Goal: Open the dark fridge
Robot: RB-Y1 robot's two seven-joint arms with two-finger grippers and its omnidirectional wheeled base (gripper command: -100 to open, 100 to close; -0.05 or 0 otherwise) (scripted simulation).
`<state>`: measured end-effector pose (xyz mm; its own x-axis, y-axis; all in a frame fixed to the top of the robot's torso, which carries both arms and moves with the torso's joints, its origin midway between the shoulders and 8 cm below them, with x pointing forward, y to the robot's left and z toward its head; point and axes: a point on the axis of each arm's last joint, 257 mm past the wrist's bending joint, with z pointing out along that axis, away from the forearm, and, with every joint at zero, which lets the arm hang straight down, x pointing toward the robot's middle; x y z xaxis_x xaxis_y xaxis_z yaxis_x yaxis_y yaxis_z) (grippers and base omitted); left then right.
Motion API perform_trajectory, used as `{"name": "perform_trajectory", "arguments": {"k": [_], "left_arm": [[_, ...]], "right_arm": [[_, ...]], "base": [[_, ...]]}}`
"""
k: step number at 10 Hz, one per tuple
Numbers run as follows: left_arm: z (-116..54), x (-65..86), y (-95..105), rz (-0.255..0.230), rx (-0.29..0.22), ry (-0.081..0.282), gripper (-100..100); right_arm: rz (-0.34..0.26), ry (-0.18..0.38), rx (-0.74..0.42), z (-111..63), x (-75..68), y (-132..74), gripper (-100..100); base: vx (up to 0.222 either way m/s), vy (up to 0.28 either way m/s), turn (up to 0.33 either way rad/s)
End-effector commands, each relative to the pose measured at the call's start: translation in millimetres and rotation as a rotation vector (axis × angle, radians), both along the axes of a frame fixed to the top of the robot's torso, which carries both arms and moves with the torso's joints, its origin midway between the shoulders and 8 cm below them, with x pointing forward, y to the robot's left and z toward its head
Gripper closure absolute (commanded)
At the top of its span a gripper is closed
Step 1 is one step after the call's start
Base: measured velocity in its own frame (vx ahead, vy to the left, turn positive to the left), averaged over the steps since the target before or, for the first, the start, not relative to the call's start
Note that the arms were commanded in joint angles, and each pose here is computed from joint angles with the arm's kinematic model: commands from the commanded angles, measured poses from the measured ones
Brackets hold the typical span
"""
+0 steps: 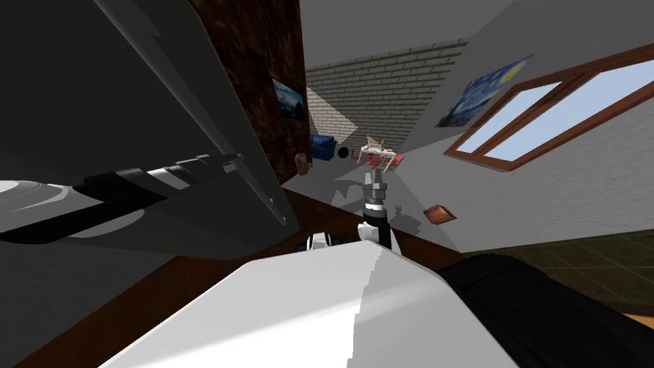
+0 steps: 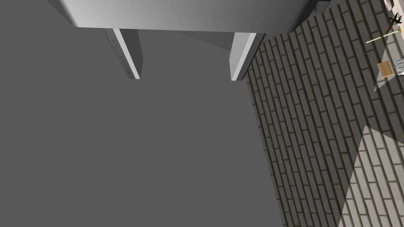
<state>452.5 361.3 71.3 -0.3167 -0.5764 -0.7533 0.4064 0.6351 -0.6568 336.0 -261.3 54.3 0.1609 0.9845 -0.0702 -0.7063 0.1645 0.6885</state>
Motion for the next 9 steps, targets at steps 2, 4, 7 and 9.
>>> {"name": "perform_trajectory", "arguments": {"k": [2, 4, 7, 9], "left_arm": [[1.4, 2.2, 28.1, 0.022, 0.006, -0.002, 100], [1.7, 3.2, 45.9, 0.04, 0.007, -0.002, 100], [0.8, 4.7, 73.5, 0.079, 0.004, 0.001, 100], [1.2, 3.7, 90.5, 0.096, 0.004, 0.001, 100]], "right_arm": [[0.0, 0.0, 0.0, 0.1, 0.0, 0.0, 0], [0.0, 0.0, 0.0, 0.1, 0.0, 0.0, 0], [0.0, 0.0, 0.0, 0.1, 0.1, 0.1, 0], [0.0, 0.0, 0.0, 0.1, 0.1, 0.0, 0]], "base": [[-0.242, 0.091, -0.316], [-0.254, 0.063, -0.326], [-0.275, 0.019, -0.282], [-0.272, 0.058, -0.3]]}}
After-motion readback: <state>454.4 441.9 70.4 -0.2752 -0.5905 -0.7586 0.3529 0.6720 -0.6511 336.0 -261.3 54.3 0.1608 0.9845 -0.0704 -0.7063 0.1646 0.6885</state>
